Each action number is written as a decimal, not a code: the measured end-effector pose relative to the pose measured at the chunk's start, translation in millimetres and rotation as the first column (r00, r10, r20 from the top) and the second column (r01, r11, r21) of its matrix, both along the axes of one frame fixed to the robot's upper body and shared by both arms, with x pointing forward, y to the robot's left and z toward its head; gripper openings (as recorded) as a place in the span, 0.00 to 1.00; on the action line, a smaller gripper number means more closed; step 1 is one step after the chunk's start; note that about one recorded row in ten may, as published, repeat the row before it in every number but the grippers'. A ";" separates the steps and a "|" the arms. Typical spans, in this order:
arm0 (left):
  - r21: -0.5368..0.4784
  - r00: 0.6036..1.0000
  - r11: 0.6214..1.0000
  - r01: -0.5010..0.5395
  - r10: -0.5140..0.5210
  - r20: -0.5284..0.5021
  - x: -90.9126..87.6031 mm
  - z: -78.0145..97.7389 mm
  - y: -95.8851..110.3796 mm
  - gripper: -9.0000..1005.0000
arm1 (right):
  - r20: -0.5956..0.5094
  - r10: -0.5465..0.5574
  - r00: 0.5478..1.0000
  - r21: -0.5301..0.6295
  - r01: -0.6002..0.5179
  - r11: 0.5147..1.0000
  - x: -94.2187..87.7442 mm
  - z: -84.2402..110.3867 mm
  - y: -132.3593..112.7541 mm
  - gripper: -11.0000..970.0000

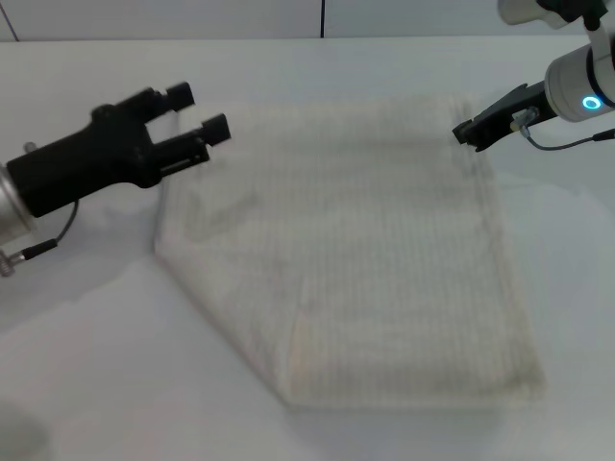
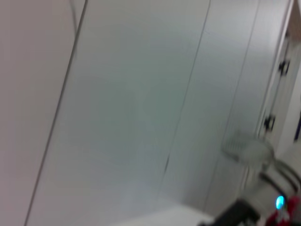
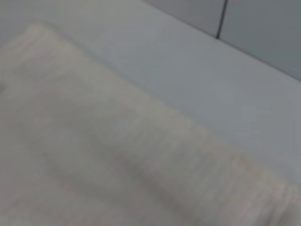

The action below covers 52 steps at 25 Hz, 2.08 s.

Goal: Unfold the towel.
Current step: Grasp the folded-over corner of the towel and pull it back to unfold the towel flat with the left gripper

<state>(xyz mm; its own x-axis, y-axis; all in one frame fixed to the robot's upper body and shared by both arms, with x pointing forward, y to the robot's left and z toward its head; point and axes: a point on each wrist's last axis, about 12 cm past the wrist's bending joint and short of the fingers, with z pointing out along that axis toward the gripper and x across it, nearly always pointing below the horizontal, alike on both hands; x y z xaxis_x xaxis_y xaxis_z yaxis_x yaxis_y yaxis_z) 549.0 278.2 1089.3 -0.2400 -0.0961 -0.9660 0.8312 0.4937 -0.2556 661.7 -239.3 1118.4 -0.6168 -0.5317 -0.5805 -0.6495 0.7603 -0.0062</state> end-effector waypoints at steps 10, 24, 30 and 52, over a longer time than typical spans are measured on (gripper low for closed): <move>0.217 0.980 0.967 0.131 -0.093 -0.173 15.1 -17.1 -32.4 0.77 | 0.026 -0.035 0.999 -0.001 0.035 0.999 3.4 -0.7 -5.7 0.01; 0.241 0.974 0.955 0.176 -0.134 -0.181 13.6 -18.6 -38.8 0.77 | 0.020 -0.038 0.999 -0.045 0.039 0.998 3.1 -9.1 -5.7 0.01; 0.246 0.972 0.951 0.189 -0.146 -0.182 12.4 -18.8 -38.8 0.77 | 0.023 -0.049 0.999 -0.049 0.050 0.998 3.4 -12.6 -5.8 0.01; 0.237 0.970 0.953 0.189 -0.143 -0.196 7.6 -23.1 -38.1 0.76 | 0.029 -0.029 0.999 -0.053 0.030 0.998 -0.6 -24.0 7.8 0.01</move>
